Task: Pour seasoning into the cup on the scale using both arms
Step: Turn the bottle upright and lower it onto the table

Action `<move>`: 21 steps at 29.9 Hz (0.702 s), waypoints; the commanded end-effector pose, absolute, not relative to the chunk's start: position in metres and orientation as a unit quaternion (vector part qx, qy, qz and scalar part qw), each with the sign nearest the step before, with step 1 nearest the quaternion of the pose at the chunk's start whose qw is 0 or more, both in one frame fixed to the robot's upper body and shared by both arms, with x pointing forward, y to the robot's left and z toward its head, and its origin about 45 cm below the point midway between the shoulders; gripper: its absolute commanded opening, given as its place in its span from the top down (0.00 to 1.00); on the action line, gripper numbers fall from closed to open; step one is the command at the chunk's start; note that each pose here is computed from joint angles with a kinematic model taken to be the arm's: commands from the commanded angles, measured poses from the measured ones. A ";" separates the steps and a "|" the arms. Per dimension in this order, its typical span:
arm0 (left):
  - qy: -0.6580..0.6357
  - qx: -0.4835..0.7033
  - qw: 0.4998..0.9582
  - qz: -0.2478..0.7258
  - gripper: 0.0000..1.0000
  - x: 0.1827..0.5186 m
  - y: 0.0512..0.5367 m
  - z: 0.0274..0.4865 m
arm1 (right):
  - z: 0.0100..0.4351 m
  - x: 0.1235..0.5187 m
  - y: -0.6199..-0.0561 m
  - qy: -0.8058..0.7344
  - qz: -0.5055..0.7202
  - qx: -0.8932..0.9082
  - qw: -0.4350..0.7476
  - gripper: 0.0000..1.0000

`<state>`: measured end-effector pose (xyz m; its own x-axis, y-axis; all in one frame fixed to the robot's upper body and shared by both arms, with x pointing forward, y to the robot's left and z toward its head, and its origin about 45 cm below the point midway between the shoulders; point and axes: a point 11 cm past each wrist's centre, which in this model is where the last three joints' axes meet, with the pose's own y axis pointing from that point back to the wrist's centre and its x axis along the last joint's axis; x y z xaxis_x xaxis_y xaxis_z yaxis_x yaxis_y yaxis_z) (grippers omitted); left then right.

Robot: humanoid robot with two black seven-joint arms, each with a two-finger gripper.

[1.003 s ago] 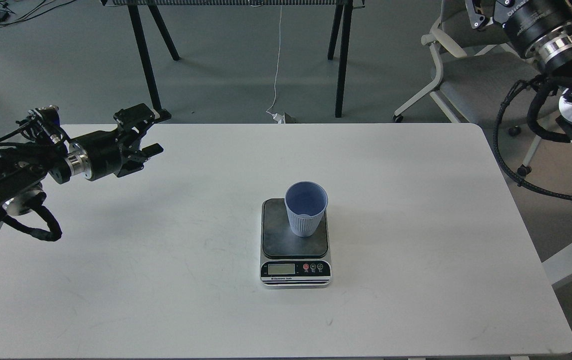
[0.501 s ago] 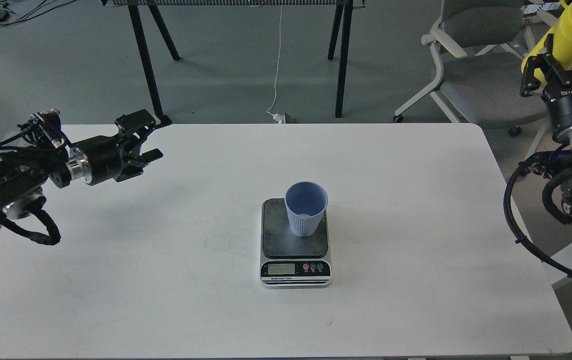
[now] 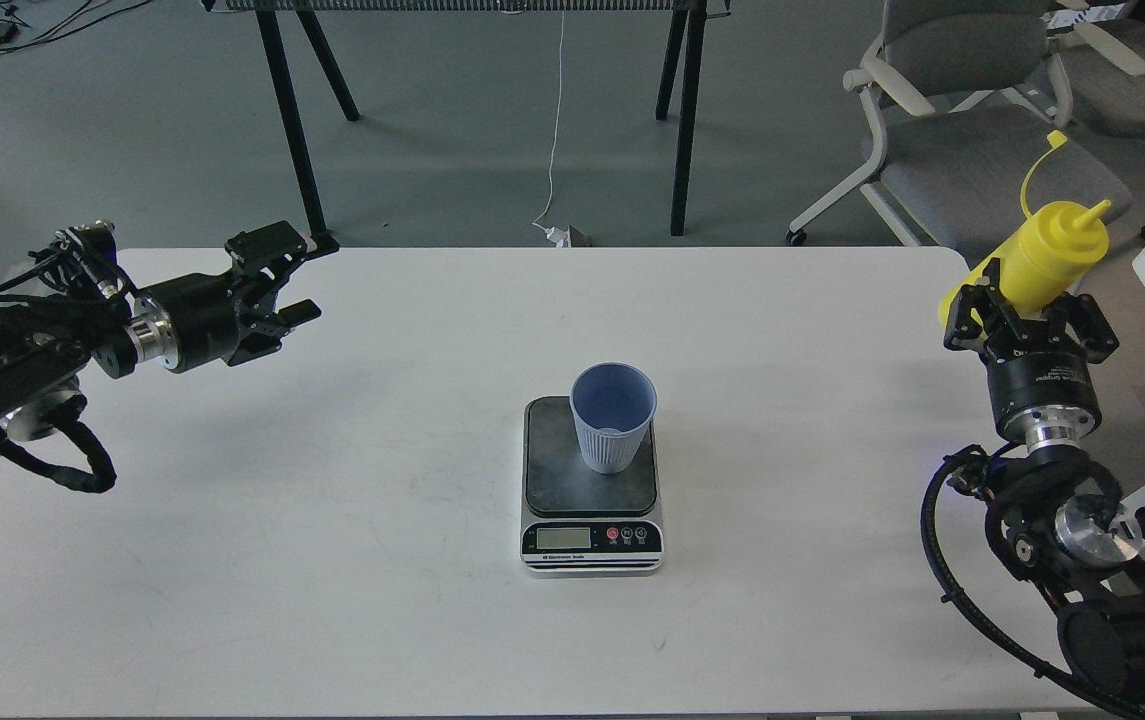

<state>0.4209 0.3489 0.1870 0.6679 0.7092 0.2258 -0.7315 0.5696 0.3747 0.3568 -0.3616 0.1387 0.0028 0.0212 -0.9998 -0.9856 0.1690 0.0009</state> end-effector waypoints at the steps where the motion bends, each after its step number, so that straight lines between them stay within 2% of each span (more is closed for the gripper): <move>1: -0.025 0.224 0.887 0.403 0.01 0.421 0.346 0.185 | 0.119 0.344 -0.352 0.539 0.476 -0.429 0.546 0.88; 14: -0.025 0.223 0.888 0.402 0.01 0.421 0.345 0.185 | 0.067 0.313 -0.363 0.596 0.486 -0.391 0.506 0.87; 21: -0.025 0.223 0.888 0.402 0.01 0.421 0.345 0.185 | 0.054 0.311 -0.334 0.585 0.513 -0.392 0.491 0.87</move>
<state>0.4209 0.3446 0.1852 0.6751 0.7029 0.2240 -0.7254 0.5770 0.3754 0.3108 -0.3465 0.0576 -0.2027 0.0409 -0.9784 -0.9589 0.1942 0.2068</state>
